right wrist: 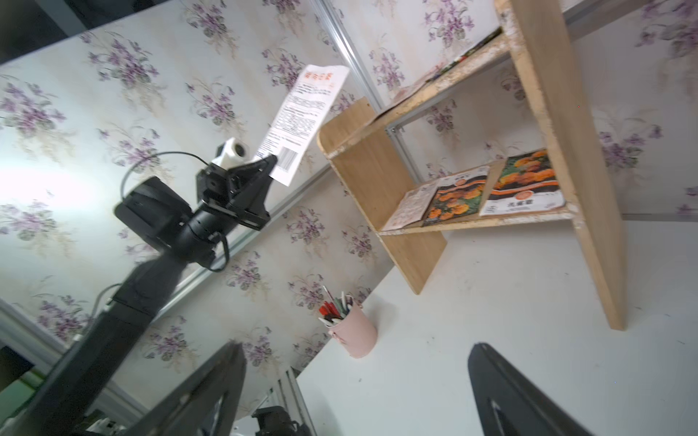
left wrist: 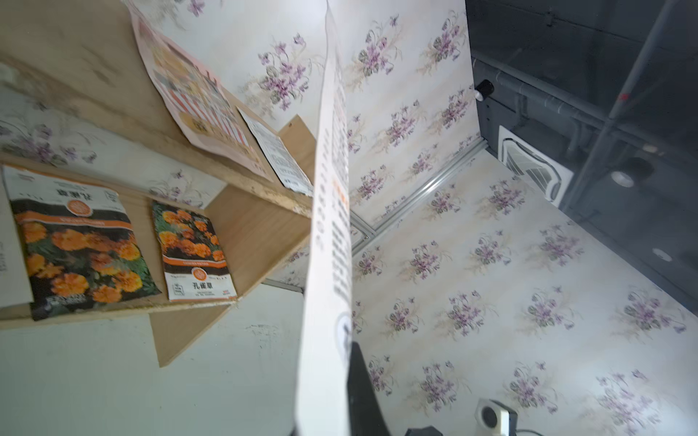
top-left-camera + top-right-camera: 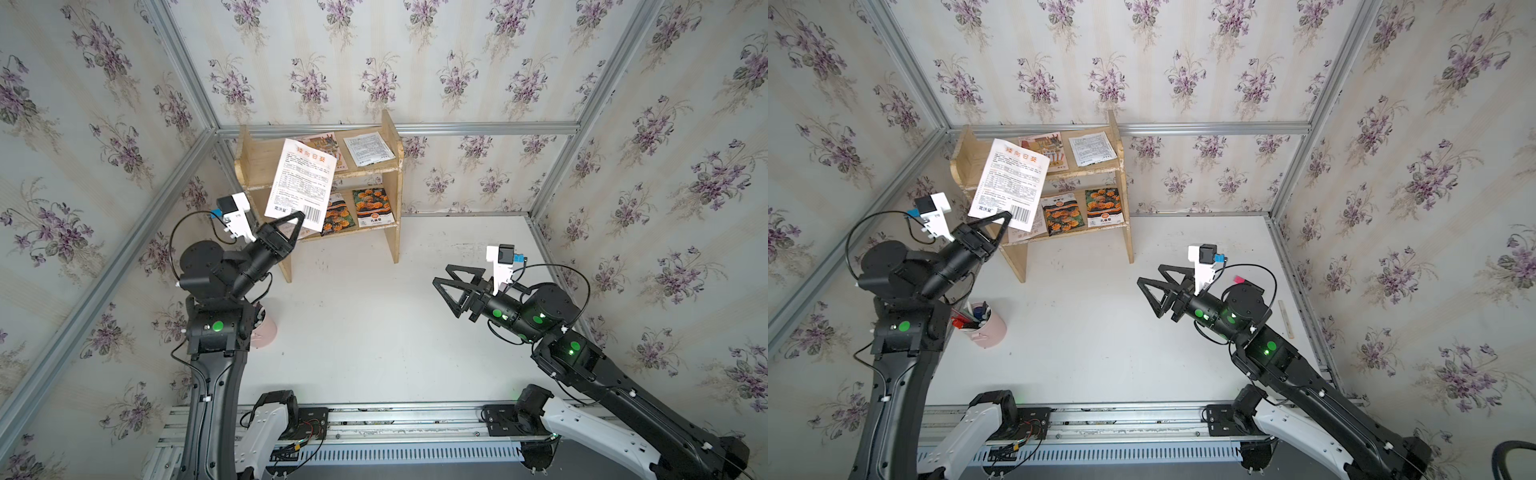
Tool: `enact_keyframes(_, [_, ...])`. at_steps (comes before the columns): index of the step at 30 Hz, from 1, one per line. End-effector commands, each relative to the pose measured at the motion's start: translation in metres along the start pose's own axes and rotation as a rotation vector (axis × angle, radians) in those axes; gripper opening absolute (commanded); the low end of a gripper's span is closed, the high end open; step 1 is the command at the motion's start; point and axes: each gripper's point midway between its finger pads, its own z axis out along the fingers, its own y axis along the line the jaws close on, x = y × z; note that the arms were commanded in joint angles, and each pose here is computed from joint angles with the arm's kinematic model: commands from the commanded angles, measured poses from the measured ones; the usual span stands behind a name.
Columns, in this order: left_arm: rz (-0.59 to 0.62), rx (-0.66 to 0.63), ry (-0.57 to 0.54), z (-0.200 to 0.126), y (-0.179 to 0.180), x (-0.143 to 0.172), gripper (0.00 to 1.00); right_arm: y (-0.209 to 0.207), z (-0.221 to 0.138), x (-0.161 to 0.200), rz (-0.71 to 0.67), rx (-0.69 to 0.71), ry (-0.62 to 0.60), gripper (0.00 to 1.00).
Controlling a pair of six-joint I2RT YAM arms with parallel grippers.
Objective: Take the seed bag off the shelf
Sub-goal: Pick up the seed packet from the shelf.
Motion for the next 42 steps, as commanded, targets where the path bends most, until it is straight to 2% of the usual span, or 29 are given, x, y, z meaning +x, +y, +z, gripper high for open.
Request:
enact_keyframes(1, [0.059, 0.142, -0.041, -0.01, -0.035, 0.008, 0.0, 0.037, 0.006, -0.019, 0.046, -0.186, -0.041, 0.95])
enact_keyframes(6, [0.052, 0.218, -0.008, -0.012, -0.049, 0.037, 0.0, 0.048, 0.016, -0.024, 0.063, -0.241, -0.031, 0.94])
enact_keyframes(12, [0.023, 0.318, 0.06, 0.007, -0.06, 0.072, 0.0, 0.058, 0.025, -0.028, 0.066, -0.28, -0.024, 0.91])
enact_keyframes(18, [0.043, 0.385, 0.13, 0.026, -0.079, 0.109, 0.0, 0.051, 0.038, -0.03, 0.057, -0.25, -0.028, 0.86])
enact_keyframes(22, [0.032, 0.416, 0.158, 0.033, -0.086, 0.122, 0.0, 0.038, 0.044, -0.03, 0.039, -0.185, -0.045, 0.83])
enact_keyframes(25, [0.021, 0.44, 0.182, 0.037, -0.092, 0.132, 0.0, 0.039, 0.047, -0.033, 0.026, -0.189, -0.055, 0.8])
enact_keyframes(30, [0.026, 0.445, 0.189, 0.038, -0.095, 0.141, 0.0, 0.038, 0.051, -0.042, 0.009, -0.166, -0.075, 0.6])
enact_keyframes(32, [0.022, 0.446, 0.188, 0.038, -0.095, 0.142, 0.0, 0.038, 0.051, -0.046, -0.004, -0.156, -0.088, 0.57])
enact_keyframes(34, [0.021, 0.454, 0.192, 0.039, -0.096, 0.144, 0.0, 0.037, 0.05, -0.05, -0.009, -0.143, -0.104, 0.49])
enact_keyframes(39, [0.01, 0.455, 0.208, 0.043, -0.096, 0.151, 0.0, 0.037, 0.05, -0.053, -0.01, -0.134, -0.115, 0.21])
enact_keyframes(42, [0.004, 0.456, 0.215, 0.046, -0.096, 0.154, 0.0, 0.037, 0.049, -0.055, -0.011, -0.132, -0.122, 0.11])
